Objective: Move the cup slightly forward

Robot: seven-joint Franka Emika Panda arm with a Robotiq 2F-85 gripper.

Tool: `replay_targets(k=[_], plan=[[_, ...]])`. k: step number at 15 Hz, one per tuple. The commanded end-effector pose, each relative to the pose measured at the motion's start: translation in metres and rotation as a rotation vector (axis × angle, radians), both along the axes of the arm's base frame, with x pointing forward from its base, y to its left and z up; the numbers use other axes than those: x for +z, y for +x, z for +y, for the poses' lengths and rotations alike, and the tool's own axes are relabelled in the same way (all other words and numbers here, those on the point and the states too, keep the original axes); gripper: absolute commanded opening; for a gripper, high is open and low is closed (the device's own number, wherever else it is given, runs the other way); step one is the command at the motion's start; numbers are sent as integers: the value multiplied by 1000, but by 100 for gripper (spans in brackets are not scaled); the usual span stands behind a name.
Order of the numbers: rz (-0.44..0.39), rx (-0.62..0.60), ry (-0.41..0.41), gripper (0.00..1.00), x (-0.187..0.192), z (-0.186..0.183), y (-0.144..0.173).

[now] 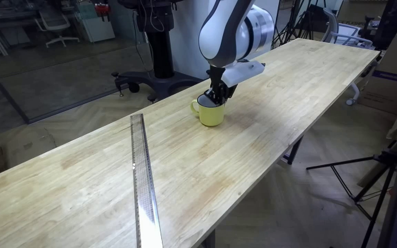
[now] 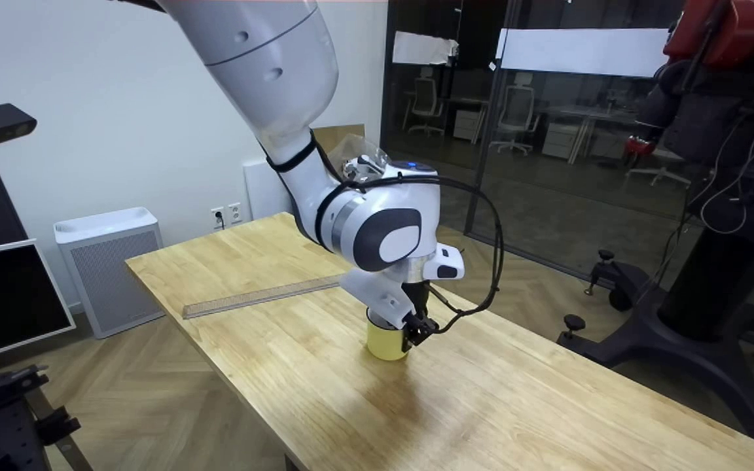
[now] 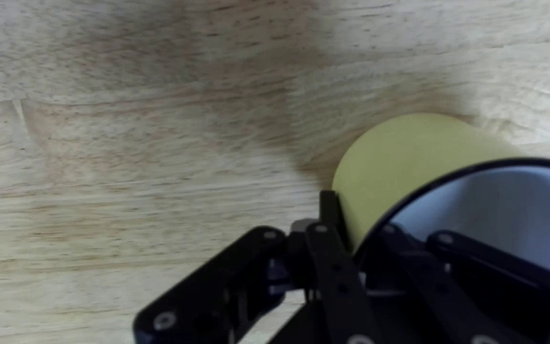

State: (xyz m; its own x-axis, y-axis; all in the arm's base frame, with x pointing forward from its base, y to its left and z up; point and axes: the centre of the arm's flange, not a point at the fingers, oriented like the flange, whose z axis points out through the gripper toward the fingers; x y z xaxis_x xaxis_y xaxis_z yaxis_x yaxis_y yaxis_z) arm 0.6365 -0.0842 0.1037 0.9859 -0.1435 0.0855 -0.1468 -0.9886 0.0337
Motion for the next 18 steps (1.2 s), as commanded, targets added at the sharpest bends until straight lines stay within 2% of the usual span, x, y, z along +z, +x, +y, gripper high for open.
replay_targets(k=[1,3,11,18], plan=[[-60,-44,-6,34,-8,4,13],[-89,-46,-14,41,-6,5,15],[-199,-47,-36,97,14,13,19],[-259,-76,-101,100,65,14,18]])
